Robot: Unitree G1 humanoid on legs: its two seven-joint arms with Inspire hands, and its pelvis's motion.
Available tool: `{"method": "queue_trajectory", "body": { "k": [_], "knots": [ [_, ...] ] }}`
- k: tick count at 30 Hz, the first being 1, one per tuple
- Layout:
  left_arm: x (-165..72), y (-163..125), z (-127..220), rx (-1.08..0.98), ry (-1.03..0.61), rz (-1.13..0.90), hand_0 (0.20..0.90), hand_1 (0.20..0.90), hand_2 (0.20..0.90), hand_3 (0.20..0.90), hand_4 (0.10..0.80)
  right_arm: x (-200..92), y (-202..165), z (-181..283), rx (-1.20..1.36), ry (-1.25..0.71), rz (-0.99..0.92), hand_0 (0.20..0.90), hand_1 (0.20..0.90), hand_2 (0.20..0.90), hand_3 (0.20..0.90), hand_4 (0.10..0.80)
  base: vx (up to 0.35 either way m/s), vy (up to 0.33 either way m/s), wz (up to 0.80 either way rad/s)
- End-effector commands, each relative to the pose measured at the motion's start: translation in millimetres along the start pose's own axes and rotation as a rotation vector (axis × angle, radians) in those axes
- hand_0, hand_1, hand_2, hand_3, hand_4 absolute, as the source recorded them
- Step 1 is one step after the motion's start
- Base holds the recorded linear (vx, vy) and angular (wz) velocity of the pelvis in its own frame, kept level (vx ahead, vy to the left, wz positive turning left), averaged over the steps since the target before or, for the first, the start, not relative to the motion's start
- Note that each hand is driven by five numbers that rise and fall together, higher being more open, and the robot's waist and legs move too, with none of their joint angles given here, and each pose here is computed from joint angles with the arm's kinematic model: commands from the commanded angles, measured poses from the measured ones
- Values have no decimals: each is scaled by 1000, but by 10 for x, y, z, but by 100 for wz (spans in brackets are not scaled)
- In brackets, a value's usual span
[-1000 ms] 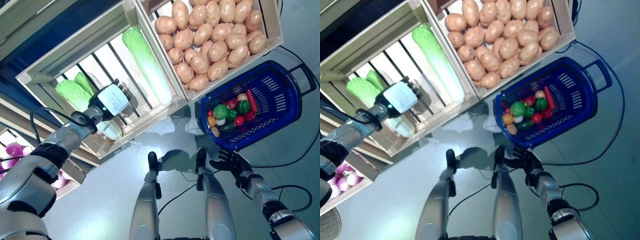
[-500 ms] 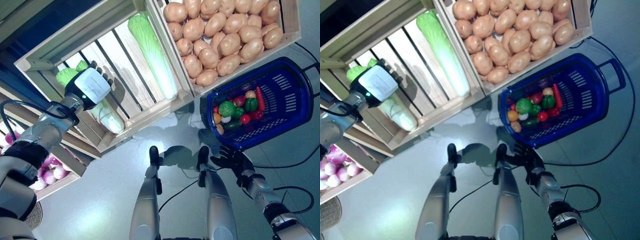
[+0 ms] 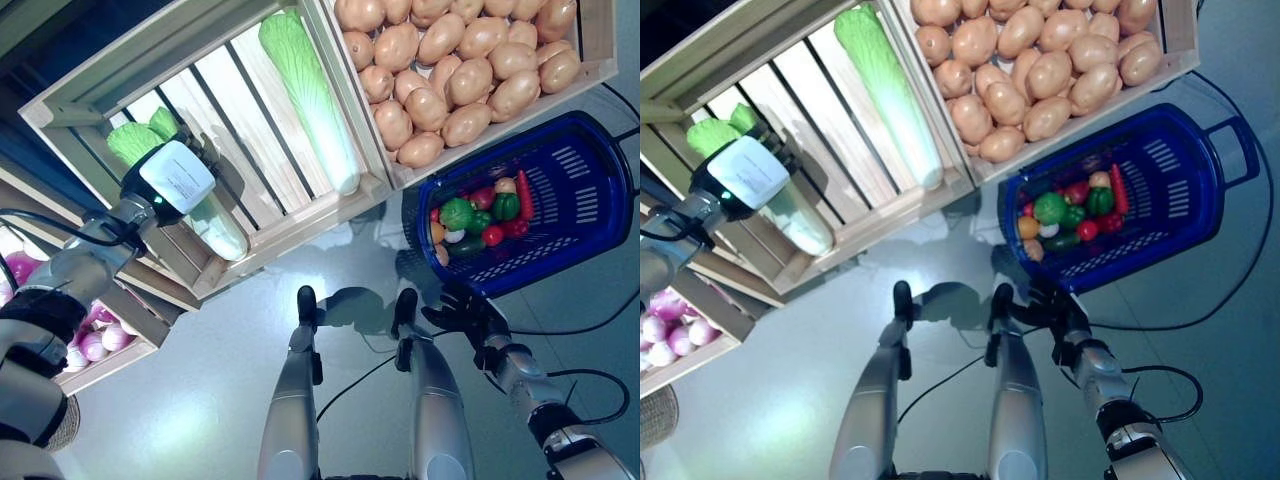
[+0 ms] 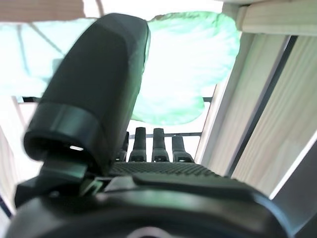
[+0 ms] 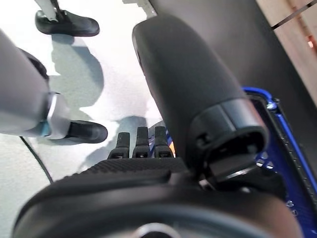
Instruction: Put vegetables into the basket
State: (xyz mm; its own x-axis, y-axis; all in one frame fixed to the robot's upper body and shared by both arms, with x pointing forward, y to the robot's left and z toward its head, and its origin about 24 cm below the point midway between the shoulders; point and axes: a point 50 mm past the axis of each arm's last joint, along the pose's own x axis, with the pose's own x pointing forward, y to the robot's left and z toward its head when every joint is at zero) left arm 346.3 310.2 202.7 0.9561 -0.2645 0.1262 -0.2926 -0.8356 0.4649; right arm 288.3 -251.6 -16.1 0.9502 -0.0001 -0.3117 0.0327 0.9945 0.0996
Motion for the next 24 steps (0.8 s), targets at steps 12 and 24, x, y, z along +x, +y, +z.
{"method": "queue_trajectory", "body": {
  "k": [12,24],
  "knots": [
    [-301,203,-1078,77,420,193,900,900,900,900,800,-182,-85,147,8,-148,-46,900,900,900,900,800,-1,2,0],
    [-316,245,-1077,44,443,289,900,900,900,900,800,-225,-22,223,8,-194,-41,900,900,900,900,800,-6,21,1]
  ]
}}
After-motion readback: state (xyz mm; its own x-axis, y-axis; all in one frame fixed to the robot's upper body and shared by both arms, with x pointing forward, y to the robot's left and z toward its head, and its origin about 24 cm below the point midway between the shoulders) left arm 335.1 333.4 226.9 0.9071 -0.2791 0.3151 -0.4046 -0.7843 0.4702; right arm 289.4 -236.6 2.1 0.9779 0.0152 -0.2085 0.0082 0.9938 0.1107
